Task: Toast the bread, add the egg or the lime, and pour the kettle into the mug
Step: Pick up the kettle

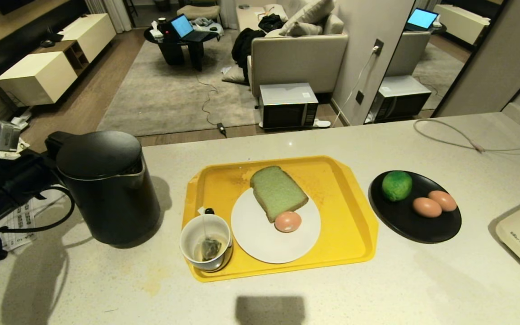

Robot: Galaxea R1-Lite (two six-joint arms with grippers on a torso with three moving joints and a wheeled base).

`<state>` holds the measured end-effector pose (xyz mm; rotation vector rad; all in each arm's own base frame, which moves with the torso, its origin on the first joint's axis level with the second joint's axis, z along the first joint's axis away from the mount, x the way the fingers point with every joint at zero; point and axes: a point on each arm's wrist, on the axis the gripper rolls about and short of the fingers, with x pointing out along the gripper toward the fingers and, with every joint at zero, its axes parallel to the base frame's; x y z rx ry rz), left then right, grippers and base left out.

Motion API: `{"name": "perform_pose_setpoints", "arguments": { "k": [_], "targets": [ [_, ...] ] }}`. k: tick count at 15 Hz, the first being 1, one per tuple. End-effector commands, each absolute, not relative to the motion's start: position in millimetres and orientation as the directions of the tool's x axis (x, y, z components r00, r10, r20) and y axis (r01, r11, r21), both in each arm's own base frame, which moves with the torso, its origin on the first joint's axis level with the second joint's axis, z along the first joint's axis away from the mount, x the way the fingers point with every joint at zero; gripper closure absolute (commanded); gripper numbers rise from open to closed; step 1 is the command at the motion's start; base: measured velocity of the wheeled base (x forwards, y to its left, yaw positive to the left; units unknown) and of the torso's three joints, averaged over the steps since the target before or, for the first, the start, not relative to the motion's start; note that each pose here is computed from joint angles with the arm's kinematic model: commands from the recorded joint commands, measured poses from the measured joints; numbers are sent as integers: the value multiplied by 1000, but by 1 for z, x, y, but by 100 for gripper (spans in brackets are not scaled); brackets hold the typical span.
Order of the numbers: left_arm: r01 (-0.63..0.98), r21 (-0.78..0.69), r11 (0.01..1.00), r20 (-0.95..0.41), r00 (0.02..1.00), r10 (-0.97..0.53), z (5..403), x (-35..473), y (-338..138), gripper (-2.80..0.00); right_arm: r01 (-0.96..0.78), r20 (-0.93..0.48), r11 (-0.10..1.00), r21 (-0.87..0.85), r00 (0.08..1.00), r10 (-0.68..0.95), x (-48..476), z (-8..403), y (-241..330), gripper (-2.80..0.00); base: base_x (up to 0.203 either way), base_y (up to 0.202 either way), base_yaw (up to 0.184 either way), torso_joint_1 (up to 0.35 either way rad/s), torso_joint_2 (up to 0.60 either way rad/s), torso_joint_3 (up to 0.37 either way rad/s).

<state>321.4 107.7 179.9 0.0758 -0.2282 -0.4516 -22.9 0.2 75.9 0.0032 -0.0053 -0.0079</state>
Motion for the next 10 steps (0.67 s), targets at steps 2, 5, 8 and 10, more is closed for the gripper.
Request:
{"name": "perform_pose_setpoints", "arguments": {
  "k": [2, 5, 8, 10],
  "targets": [
    [420, 186, 888, 259, 851, -456, 215, 301, 99, 0, 8, 3, 1000, 3, 1000, -8, -23, 76, 0, 0, 0, 0, 0, 0, 0, 0],
    [438, 178, 881, 252, 845, -471, 242, 280, 84, 0, 8, 3, 1000, 3, 1000, -8, -23, 76, 0, 0, 0, 0, 0, 0, 0, 0],
    [472, 157, 868, 212, 842, -496, 273, 264, 65, 0, 8, 3, 1000, 3, 1000, -8, -23, 76, 0, 0, 0, 0, 0, 0, 0, 0],
    [456, 161, 875, 191, 855, -481, 290, 254, 57, 0, 8, 3, 1000, 3, 1000, -8, -23, 76, 0, 0, 0, 0, 0, 0, 0, 0]
  ]
}}
